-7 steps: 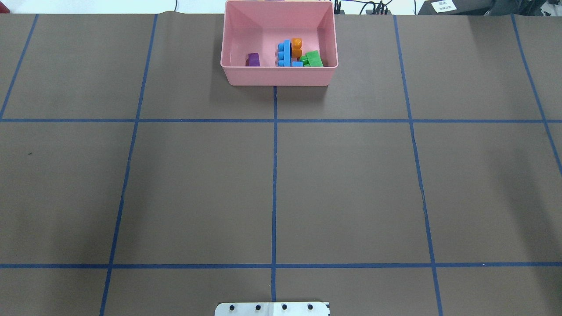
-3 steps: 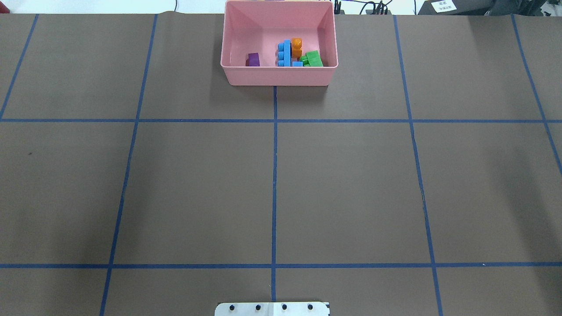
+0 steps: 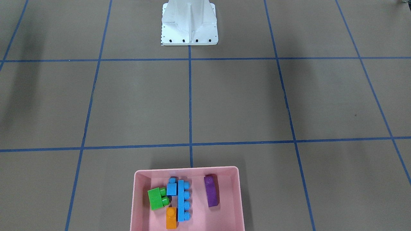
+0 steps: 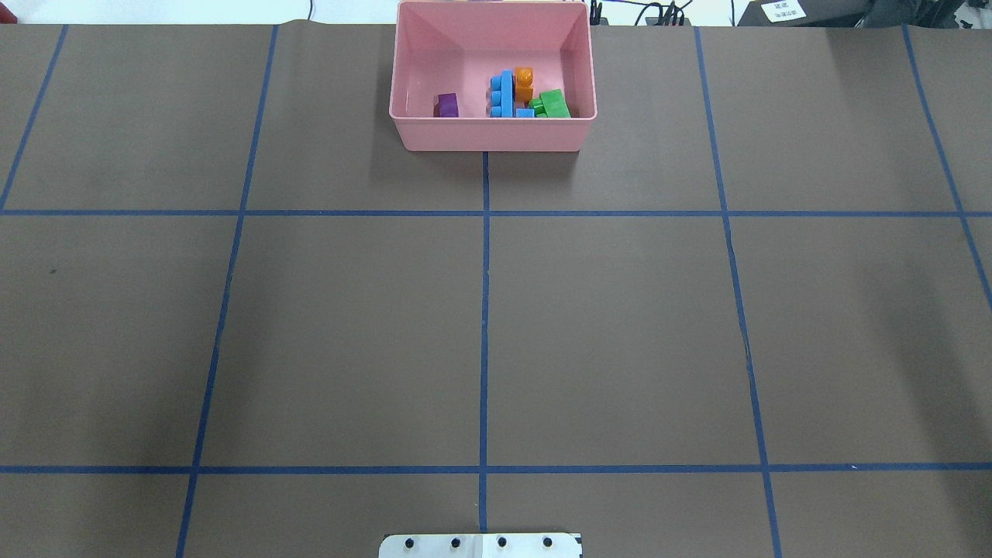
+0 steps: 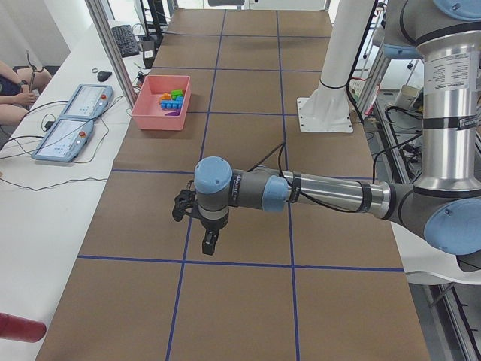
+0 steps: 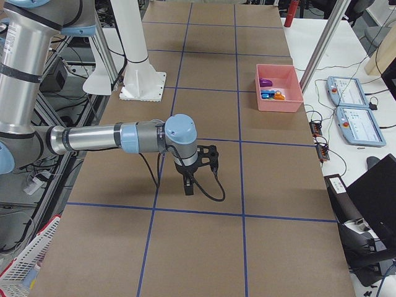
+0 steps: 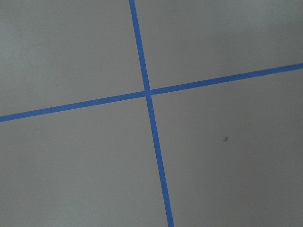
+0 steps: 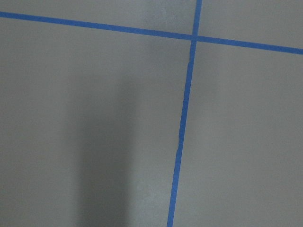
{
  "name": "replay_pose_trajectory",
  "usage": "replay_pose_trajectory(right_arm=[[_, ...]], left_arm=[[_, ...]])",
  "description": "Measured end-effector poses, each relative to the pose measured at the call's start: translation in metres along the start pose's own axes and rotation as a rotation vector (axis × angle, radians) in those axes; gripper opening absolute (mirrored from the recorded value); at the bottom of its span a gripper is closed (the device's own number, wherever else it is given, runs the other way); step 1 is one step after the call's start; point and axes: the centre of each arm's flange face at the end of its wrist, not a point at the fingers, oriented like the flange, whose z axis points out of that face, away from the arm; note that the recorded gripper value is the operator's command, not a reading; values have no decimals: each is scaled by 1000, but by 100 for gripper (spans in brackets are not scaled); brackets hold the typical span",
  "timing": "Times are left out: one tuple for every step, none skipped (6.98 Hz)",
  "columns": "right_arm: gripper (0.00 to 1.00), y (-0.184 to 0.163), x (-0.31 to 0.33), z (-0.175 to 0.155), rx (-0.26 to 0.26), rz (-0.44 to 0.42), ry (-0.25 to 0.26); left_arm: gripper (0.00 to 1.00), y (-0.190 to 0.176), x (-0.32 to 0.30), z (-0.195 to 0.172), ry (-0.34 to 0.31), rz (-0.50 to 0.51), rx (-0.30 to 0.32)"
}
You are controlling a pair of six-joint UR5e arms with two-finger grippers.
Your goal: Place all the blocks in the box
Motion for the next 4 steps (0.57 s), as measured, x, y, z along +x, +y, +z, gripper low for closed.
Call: replay_pose_trajectory(right_arm=[[100, 2, 0, 0, -1, 2, 1], [100, 2, -1, -1, 0, 1, 1], [100, 1, -2, -2, 3, -1, 2], [100, 1, -2, -2, 4, -2, 2]], left_arm=[[100, 0, -2, 2, -1, -1, -3], [100, -1, -1, 1, -1, 3, -1], [100, -1, 0, -1, -1, 6, 2], [100, -2, 0, -1, -1, 8, 3]])
